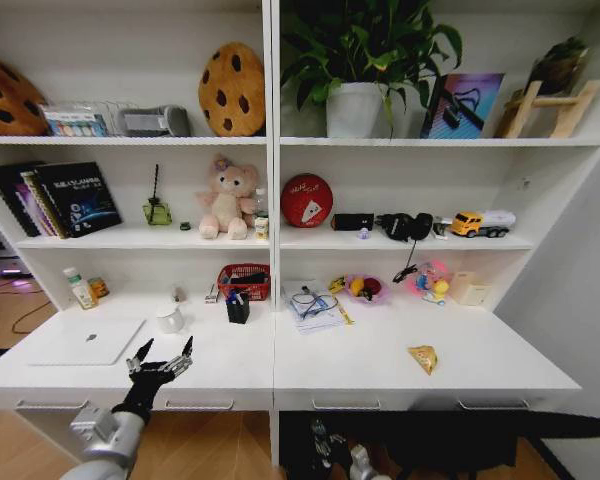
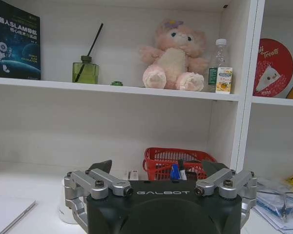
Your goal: Organize the objects on the table.
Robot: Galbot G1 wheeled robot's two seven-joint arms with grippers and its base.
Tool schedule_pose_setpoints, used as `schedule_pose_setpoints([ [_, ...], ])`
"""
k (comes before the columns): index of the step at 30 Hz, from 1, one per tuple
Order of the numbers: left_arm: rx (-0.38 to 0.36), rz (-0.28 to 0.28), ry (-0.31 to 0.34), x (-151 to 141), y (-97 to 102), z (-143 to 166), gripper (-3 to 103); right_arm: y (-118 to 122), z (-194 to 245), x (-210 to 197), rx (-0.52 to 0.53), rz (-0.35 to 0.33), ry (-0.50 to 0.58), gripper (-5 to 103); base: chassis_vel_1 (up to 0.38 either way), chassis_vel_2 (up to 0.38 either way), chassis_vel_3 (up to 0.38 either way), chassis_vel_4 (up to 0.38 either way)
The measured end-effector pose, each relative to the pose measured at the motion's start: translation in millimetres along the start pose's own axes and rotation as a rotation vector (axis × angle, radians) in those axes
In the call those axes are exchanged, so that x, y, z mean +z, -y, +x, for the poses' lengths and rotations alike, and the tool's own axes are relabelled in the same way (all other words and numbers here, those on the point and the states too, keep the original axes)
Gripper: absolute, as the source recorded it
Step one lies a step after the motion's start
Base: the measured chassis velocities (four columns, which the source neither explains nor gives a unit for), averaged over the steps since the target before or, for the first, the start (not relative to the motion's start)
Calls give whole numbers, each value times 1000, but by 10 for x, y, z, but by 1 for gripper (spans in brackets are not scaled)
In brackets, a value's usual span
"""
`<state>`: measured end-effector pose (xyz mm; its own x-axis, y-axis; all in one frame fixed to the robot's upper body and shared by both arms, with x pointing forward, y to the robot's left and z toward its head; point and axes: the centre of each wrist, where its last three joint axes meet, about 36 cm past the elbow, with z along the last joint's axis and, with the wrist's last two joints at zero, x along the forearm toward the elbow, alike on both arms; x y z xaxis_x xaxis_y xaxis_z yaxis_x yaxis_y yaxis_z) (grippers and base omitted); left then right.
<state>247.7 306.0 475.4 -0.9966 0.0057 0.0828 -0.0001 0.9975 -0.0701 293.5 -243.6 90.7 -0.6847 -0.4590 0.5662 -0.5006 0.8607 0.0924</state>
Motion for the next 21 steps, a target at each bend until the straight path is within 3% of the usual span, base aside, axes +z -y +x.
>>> schedule_pose_setpoints([
  [5, 0, 0, 0, 0, 0, 0, 100, -36, -144, -44, 22, 0, 12, 27, 0, 0, 0, 0],
  [8, 0, 0, 0, 0, 0, 0, 100, -69, -296, -58, 35, 5, 12, 44, 0, 0, 0, 0],
  [15, 0, 0, 0, 0, 0, 0, 100, -122, -481, -112, 46, 6, 15, 65, 0, 0, 0, 0],
  [16, 0, 0, 0, 0, 0, 0, 100, -133, -510, -109, 56, 8, 16, 77, 0, 0, 0, 0],
  [18, 0, 0, 0, 0, 0, 0, 100, -142, -522, -103, 61, 8, 16, 77, 0, 0, 0, 0],
  [21, 0, 0, 0, 0, 0, 0, 100, -176, -484, -51, 80, 9, 4, 92, 0, 0, 0, 0],
])
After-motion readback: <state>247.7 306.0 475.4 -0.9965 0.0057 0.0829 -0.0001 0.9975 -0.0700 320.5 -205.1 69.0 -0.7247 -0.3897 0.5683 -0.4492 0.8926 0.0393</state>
